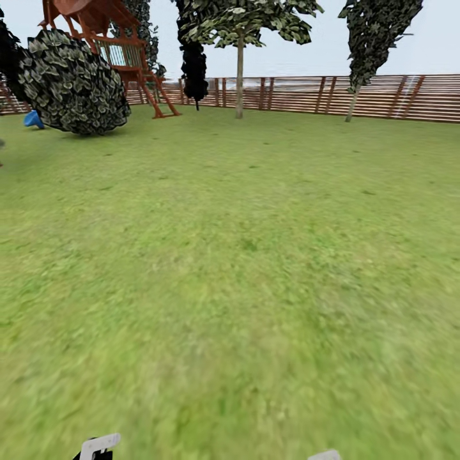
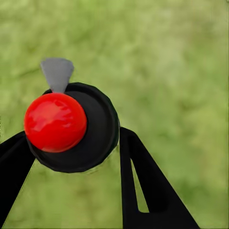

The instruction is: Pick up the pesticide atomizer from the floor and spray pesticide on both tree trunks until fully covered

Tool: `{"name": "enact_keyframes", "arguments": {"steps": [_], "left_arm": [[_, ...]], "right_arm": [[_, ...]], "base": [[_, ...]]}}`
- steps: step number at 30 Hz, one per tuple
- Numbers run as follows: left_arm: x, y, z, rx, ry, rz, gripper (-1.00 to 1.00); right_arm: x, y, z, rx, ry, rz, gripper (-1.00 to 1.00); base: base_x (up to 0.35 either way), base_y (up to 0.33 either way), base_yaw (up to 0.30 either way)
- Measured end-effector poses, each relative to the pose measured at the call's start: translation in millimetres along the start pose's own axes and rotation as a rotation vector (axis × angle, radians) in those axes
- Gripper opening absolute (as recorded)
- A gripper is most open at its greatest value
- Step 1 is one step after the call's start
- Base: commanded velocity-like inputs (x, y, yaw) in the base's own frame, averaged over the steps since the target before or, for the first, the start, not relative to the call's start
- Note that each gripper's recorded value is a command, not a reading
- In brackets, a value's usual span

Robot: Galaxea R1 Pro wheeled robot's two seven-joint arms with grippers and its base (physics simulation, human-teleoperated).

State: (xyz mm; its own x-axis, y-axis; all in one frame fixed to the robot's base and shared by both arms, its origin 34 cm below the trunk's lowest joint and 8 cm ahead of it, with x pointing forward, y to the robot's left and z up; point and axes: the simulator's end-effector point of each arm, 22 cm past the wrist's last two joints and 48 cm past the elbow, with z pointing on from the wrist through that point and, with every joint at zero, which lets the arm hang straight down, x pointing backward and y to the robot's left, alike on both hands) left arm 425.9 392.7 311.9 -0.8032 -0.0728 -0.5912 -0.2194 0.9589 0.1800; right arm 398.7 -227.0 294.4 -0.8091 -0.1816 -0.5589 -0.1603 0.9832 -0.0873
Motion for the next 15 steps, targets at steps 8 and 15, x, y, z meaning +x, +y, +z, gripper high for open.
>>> {"name": "enact_keyframes", "arguments": {"steps": [8,15], "left_arm": [[-4.9,-1.1,-0.5,0.002,-0.010,-0.003,-1.00],[-9.7,-1.3,-1.2,0.002,-0.020,-0.006,-1.00]], "right_arm": [[-4.8,-0.8,-0.2,0.001,-0.010,0.001,1.00],[-9.6,-2.4,-0.6,0.006,-0.021,0.006,1.00]], "base": [[0.339,0.000,0.114],[0.340,0.000,-0.107]]}}
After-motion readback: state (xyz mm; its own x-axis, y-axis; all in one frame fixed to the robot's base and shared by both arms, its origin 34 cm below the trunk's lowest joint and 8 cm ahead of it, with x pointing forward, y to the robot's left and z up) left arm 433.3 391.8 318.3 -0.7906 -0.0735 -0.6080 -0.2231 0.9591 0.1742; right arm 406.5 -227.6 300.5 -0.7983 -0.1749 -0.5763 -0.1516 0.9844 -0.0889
